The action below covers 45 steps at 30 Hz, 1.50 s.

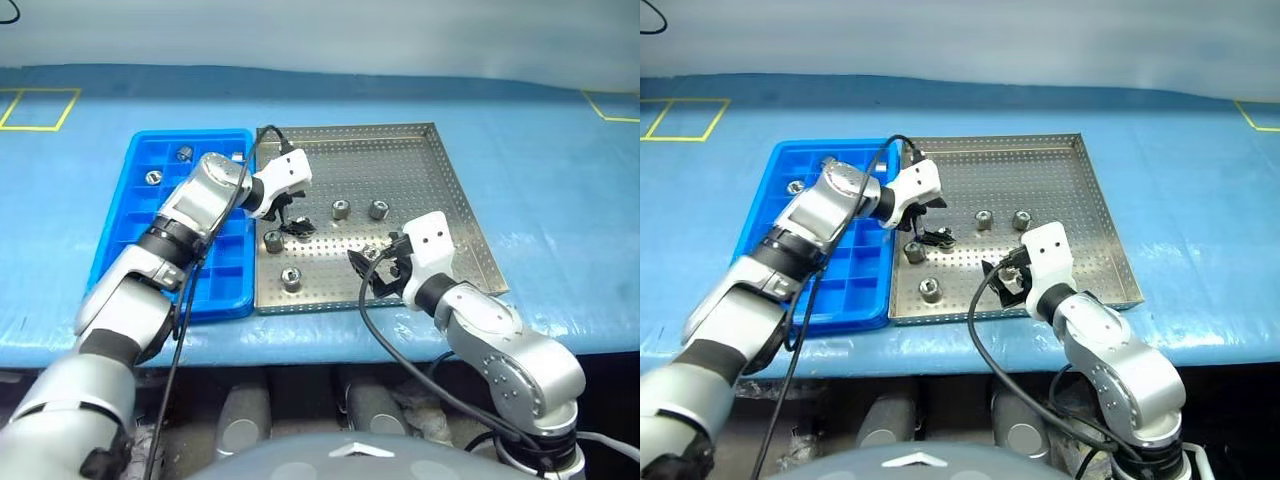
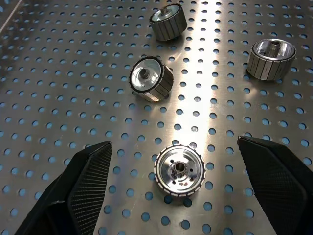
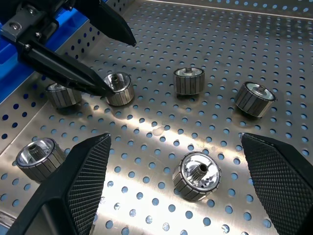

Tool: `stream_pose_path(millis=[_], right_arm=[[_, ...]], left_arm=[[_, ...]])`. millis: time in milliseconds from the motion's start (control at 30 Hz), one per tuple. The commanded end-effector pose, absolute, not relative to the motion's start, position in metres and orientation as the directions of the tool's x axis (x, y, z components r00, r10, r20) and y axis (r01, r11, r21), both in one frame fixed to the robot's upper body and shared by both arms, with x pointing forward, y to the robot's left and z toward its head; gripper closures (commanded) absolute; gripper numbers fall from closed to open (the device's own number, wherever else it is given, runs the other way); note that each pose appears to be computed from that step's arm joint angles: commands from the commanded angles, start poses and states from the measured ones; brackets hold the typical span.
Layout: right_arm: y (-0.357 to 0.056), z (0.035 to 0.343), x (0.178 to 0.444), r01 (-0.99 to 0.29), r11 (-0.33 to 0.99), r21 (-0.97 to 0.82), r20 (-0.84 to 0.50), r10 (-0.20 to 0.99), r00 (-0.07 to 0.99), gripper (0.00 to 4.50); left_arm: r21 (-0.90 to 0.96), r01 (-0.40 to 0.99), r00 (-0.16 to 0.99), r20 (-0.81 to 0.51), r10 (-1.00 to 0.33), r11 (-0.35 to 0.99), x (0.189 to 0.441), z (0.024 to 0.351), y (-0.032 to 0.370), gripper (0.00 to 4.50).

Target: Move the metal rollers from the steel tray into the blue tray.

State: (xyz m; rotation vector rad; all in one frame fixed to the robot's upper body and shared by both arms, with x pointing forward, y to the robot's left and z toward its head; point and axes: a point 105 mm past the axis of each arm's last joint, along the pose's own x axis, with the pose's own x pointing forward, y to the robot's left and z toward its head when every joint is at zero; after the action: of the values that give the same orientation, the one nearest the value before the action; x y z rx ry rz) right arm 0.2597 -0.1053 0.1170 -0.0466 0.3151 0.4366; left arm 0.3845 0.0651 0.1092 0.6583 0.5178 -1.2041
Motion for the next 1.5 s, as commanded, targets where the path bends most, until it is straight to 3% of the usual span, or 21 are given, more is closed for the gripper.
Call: stream_pose_path(millis=[33, 133, 200, 467, 667, 800, 900, 1067, 1300, 1500], right_arm=[[-0.108, 0.131, 0.257, -0.393, 0.920, 0.012, -0.244, 0.384, 0.891, 0.02], [-0.109, 0.130, 0.256, -0.380, 0.925, 0.015, -0.242, 0.372, 0.896, 0.02], [-0.110, 0.130, 0.256, -0.374, 0.927, 0.018, -0.239, 0.367, 0.899, 0.00], [-0.110, 0.130, 0.259, -0.368, 0.930, 0.021, -0.233, 0.362, 0.903, 0.00], [-0.105, 0.130, 0.260, -0.387, 0.922, 0.018, -0.231, 0.380, 0.895, 0.00], [-0.098, 0.132, 0.263, -0.410, 0.912, 0.023, -0.218, 0.405, 0.888, 0.00], [-0.087, 0.136, 0.270, -0.442, 0.896, 0.023, -0.190, 0.438, 0.878, 0.00], [-0.048, 0.144, 0.275, -0.616, 0.787, -0.030, -0.123, 0.609, 0.784, 0.00], [-0.010, 0.142, 0.276, -0.760, 0.646, -0.068, -0.079, 0.756, 0.649, 0.00], [0.009, 0.138, 0.274, -0.818, 0.571, -0.068, -0.073, 0.815, 0.575, 0.00]], left_arm=[[0.230, 0.962, 0.270, -0.740, -0.616, 0.146, 0.389, 0.106, 0.067, 0.00], [0.228, 0.964, 0.264, -0.760, -0.594, 0.138, 0.392, 0.101, 0.069, 0.00], [0.240, 0.963, 0.267, -0.780, -0.565, 0.124, 0.392, 0.097, 0.072, 0.37], [0.255, 0.954, 0.299, -0.747, -0.594, 0.160, 0.396, 0.099, 0.072, 2.79], [0.303, 0.910, 0.413, -0.588, -0.696, 0.283, 0.402, 0.138, 0.077, 2.78], [0.364, 0.804, 0.593, -0.436, -0.677, 0.471, 0.404, 0.170, 0.104, 2.78], [0.400, 0.659, 0.752, -0.344, -0.562, 0.637, 0.400, 0.181, 0.139, 2.78], [0.418, 0.352, 0.932, -0.245, -0.269, 0.838, 0.376, 0.177, 0.204, 2.78], [0.439, 0.057, 0.967, -0.249, 0.060, 0.897, 0.329, 0.153, 0.266, 2.78], [0.409, -0.077, 0.949, -0.248, 0.193, 0.909, 0.305, 0.136, 0.282, 2.78]])
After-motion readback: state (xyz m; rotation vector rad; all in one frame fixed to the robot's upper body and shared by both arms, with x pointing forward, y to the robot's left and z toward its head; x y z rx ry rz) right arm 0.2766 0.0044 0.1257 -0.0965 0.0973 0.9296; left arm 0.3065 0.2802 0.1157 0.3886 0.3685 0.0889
